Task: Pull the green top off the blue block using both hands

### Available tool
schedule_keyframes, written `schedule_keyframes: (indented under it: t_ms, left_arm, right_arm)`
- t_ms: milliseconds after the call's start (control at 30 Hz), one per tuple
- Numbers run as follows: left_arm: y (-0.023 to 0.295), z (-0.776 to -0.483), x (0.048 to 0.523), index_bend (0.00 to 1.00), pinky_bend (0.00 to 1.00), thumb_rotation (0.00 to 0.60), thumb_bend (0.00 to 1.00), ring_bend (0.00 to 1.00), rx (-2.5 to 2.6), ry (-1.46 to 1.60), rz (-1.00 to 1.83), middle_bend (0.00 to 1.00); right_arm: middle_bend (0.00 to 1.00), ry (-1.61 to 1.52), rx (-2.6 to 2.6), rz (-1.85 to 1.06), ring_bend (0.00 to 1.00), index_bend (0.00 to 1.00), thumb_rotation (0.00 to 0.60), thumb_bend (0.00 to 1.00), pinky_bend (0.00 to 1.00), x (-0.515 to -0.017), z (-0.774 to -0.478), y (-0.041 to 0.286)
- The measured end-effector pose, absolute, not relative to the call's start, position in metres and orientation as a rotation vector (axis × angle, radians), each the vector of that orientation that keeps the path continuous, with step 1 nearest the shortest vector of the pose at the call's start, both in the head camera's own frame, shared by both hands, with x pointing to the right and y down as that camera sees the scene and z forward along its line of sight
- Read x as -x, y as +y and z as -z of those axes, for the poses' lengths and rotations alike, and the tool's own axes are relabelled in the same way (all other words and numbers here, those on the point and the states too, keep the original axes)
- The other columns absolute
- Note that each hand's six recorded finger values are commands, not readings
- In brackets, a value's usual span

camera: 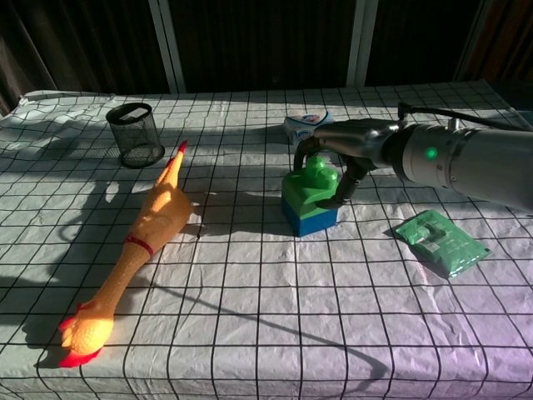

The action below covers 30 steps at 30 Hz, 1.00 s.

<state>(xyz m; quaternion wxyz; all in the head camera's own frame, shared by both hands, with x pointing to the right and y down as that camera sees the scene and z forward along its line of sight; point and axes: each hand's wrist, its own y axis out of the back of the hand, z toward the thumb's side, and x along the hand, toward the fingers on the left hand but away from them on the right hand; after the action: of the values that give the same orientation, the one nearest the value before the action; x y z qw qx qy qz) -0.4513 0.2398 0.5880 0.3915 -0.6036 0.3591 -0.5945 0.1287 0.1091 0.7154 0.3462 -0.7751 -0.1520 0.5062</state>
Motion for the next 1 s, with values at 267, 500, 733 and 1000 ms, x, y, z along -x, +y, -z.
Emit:
schedule_keyframes:
  t_ms: [267,500,733,1000]
  left_arm:
    - [0.241,-0.587,0.452,0.00,0.09,0.600,0.33,0.00,1.542,0.919,1.513,0.00]
    - [0.239,-0.586,0.450,0.00,0.09,0.600,0.33,0.00,1.602,0.941,1.478,0.00]
    - [0.231,-0.587,0.445,0.00,0.09,0.600,0.32,0.00,1.785,1.049,1.352,0.00]
    - [0.219,-0.595,0.429,0.00,0.09,0.600,0.30,0.00,2.185,1.314,1.033,0.00]
  right_arm:
    - [0.50,-0.455,1.963,-1.300,0.30,0.69,0.600,0.27,0.24,-0.129,-0.713,0.106]
    - [0.62,-0.529,1.950,-1.198,0.39,0.84,0.600,0.29,0.30,-0.125,-0.694,0.104]
    - [0.64,-0.645,2.048,-1.054,0.42,0.88,0.600,0.30,0.33,-0.123,-0.657,0.103]
    - [0.65,-0.836,2.194,-0.870,0.42,0.89,0.600,0.30,0.34,-0.117,-0.606,0.091]
